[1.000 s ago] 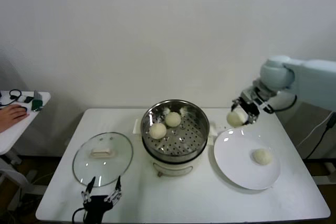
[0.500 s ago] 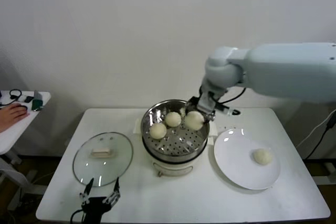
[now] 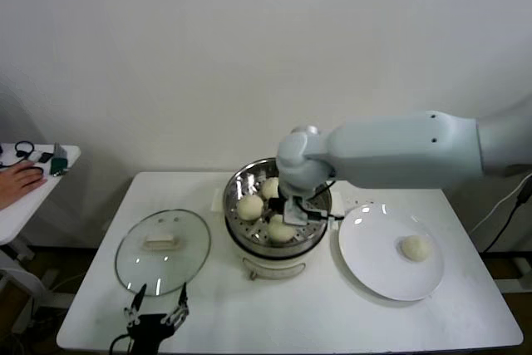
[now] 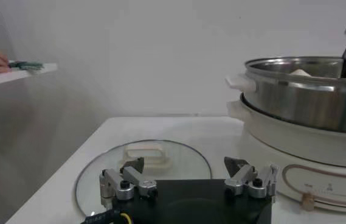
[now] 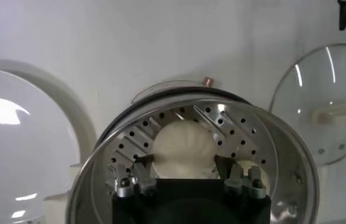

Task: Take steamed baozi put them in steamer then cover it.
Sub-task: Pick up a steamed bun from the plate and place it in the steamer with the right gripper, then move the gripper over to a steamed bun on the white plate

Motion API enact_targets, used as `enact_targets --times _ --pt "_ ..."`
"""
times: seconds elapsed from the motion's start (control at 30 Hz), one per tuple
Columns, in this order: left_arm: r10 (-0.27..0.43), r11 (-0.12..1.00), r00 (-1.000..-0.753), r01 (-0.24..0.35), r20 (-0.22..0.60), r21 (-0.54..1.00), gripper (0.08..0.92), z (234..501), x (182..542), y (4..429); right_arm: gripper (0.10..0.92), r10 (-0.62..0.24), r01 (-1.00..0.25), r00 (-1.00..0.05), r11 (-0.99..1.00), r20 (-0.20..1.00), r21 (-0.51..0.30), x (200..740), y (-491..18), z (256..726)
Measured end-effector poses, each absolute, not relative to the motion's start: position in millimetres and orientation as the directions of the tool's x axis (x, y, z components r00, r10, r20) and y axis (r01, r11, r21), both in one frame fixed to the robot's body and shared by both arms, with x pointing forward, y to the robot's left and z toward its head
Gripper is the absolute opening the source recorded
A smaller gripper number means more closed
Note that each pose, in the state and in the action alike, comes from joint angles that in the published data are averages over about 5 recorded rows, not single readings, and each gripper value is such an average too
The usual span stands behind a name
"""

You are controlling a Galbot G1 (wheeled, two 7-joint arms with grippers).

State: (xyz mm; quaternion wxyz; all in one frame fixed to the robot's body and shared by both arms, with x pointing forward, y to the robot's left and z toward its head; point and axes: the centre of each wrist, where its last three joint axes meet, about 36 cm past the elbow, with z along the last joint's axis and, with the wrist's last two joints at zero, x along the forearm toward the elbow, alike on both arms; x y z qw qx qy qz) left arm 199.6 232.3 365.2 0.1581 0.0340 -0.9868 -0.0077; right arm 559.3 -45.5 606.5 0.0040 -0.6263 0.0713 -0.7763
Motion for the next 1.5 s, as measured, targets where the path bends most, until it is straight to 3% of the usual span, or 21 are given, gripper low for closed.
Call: enact_targets --times 0.23,0.5,0.73,1.1,1.3,1.5 --pt "-0.072 0.997 -0.947 -0.067 0.313 0.026 0.823 364 199 233 0.725 -0.089 -0.051 -0.212 -0.993 0.973 -0.102 562 -36 592" --pt "-0.071 0.997 -0.948 -0.067 0.312 0.024 0.823 363 199 233 0.818 -0.1 -0.04 -0.21 -0.993 0.972 -0.111 567 -34 596" --pt "-0.068 0.998 -0.949 -0.064 0.308 0.022 0.823 364 199 231 0.823 -0.074 -0.154 -0.216 -0.982 0.974 -0.109 593 -64 635" --pt "-0.059 0.998 -0.951 -0.056 0.304 0.019 0.823 365 204 232 0.823 -0.051 -0.646 -0.206 -0.743 0.977 -0.175 627 -221 709" --pt "-0.058 0.998 -0.952 -0.055 0.301 0.019 0.823 366 205 233 0.823 -0.05 -0.852 -0.198 -0.485 0.979 -0.197 615 -322 687" --pt "-0.065 0.998 -0.95 -0.06 0.305 0.024 0.823 365 204 235 0.823 -0.041 -0.94 -0.179 -0.288 0.983 -0.183 599 -392 634"
